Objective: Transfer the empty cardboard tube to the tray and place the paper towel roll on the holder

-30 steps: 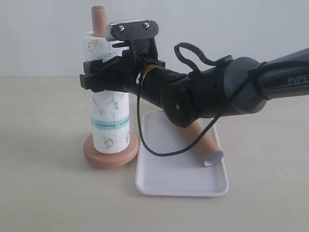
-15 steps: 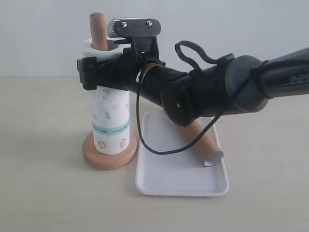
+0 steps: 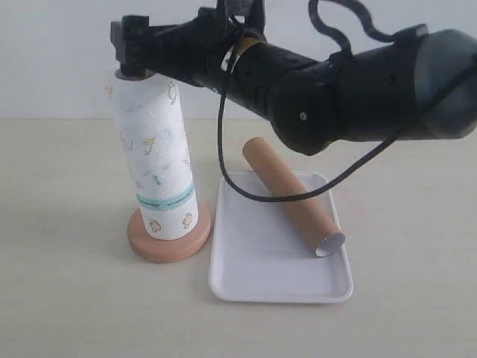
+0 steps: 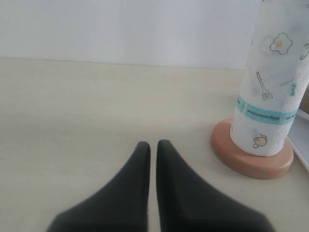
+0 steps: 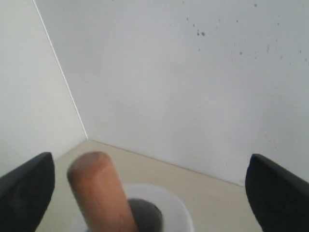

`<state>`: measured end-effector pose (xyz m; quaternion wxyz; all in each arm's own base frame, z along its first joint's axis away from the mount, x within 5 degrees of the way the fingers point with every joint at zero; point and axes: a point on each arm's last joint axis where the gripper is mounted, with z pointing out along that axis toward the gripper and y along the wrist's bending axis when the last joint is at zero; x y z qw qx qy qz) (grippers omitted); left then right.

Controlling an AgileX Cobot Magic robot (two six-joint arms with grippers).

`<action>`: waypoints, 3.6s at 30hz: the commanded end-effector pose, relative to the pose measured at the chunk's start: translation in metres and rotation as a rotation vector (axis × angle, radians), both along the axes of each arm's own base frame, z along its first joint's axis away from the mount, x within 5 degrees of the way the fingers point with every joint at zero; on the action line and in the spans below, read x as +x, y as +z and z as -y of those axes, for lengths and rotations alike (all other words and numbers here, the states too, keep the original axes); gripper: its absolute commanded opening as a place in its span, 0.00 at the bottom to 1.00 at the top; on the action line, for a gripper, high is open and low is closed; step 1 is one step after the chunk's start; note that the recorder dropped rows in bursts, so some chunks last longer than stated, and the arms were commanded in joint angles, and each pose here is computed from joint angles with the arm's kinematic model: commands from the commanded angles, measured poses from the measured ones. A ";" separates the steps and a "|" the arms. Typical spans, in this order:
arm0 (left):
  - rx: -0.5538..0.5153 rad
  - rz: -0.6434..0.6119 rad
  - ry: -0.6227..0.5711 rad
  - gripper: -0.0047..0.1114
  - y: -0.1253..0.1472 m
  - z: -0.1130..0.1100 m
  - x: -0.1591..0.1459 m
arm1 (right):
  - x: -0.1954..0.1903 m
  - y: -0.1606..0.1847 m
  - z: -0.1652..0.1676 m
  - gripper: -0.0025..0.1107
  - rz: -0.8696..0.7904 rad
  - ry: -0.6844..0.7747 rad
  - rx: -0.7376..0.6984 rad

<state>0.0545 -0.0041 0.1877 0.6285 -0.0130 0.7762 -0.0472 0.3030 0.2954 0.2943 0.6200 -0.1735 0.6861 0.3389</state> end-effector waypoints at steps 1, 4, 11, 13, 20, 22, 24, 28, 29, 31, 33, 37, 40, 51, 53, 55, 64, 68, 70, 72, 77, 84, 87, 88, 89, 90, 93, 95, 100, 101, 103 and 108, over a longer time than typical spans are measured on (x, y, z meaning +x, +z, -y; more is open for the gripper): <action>0.000 0.004 0.004 0.08 -0.001 0.000 0.000 | -0.009 0.032 0.009 0.93 0.070 0.005 0.042; 0.000 0.004 0.004 0.08 -0.001 0.000 0.000 | -0.018 0.052 0.016 0.93 0.120 0.014 0.063; 0.000 0.004 0.004 0.08 -0.001 0.000 0.000 | -0.043 0.105 0.040 0.93 0.222 0.020 0.158; 0.000 0.004 0.004 0.08 -0.001 0.000 0.000 | -0.051 0.119 0.048 0.93 0.241 0.019 0.177; 0.000 0.004 0.004 0.08 -0.001 0.000 0.000 | -0.082 0.146 0.078 0.92 0.271 0.010 -0.044; 0.000 0.004 0.004 0.08 -0.001 0.000 0.000 | -0.093 0.154 0.089 0.86 0.283 0.011 -0.108; 0.000 0.004 0.004 0.08 -0.001 0.000 0.000 | -0.105 0.163 0.101 0.71 0.310 0.011 -0.166; 0.000 0.004 0.004 0.08 -0.001 0.000 0.000 | -0.131 0.178 0.126 0.21 0.373 0.013 -0.279; 0.000 0.004 0.004 0.08 -0.001 0.000 0.000 | -0.137 0.181 0.132 0.08 0.397 0.010 -0.313; 0.000 0.004 0.004 0.08 -0.001 0.000 0.000 | -0.148 0.187 0.148 0.05 0.436 -0.014 -0.389; 0.000 0.004 0.004 0.08 -0.001 0.000 0.000 | -0.155 0.191 0.166 0.08 0.415 -0.057 -0.418; 0.000 0.004 0.004 0.08 -0.001 0.000 0.000 | -0.160 0.194 0.210 0.11 0.304 -0.253 -0.446; 0.000 0.004 0.004 0.08 -0.001 0.000 0.000 | -0.156 0.194 0.241 0.10 0.194 -0.472 -0.426; 0.000 0.004 0.004 0.08 -0.001 0.000 0.000 | -0.127 0.100 0.256 0.10 -0.148 -0.601 -0.445; 0.000 0.004 0.004 0.08 -0.001 0.000 0.000 | -0.124 0.072 0.250 0.10 -0.175 -0.561 -0.425; 0.000 0.004 0.004 0.08 -0.001 0.000 0.000 | -0.123 0.049 0.246 0.10 -0.179 -0.517 -0.424; 0.000 0.004 0.004 0.08 -0.001 0.000 0.000 | -0.126 0.019 0.246 0.10 -0.245 -0.498 -0.455; 0.000 0.004 0.004 0.08 -0.001 0.000 0.000 | -0.127 0.020 0.244 0.10 -0.241 -0.486 -0.452; 0.000 0.004 0.004 0.08 -0.001 0.000 0.000 | -0.131 0.024 0.243 0.10 -0.216 -0.478 -0.427; 0.000 0.004 0.004 0.08 -0.001 0.000 0.000 | -0.140 0.032 0.247 0.10 -0.186 -0.489 -0.400; 0.000 0.004 0.004 0.08 -0.001 0.000 0.000 | -0.185 0.064 0.266 0.10 0.011 -0.525 -0.300; 0.000 0.004 0.004 0.08 -0.001 0.000 0.000 | -0.259 0.060 0.306 0.10 0.172 -0.842 -0.101; 0.000 0.004 0.004 0.08 -0.001 0.000 0.000 | -0.268 0.045 0.309 0.10 0.169 -0.914 -0.077; 0.000 0.004 0.004 0.08 -0.001 0.000 0.000 | -0.269 0.041 0.309 0.10 0.166 -0.924 -0.076; 0.000 0.004 0.004 0.08 -0.001 0.000 0.000 | -0.270 0.038 0.309 0.10 0.163 -0.929 -0.071; 0.000 0.004 0.004 0.08 -0.001 0.000 0.000 | -0.270 0.035 0.309 0.10 0.156 -0.925 -0.062; 0.000 0.004 0.004 0.08 -0.001 0.000 0.000 | -0.269 0.032 0.308 0.10 0.130 -0.919 -0.042; 0.000 0.004 0.004 0.08 -0.001 0.000 0.000 | -0.269 0.031 0.307 0.10 0.118 -0.906 -0.014; 0.000 0.004 0.004 0.08 -0.001 0.000 0.000 | -0.269 0.031 0.306 0.10 0.123 -0.893 -0.048; 0.000 0.004 0.004 0.08 -0.001 0.000 0.000 | -0.268 0.030 0.305 0.10 0.125 -0.884 -0.065; 0.000 0.004 0.004 0.08 -0.001 0.000 0.000 | -0.268 0.029 0.302 0.10 0.123 -0.847 -0.098; 0.000 0.004 0.004 0.08 -0.001 0.000 0.000 | -0.263 0.018 0.294 0.10 0.130 -0.754 -0.215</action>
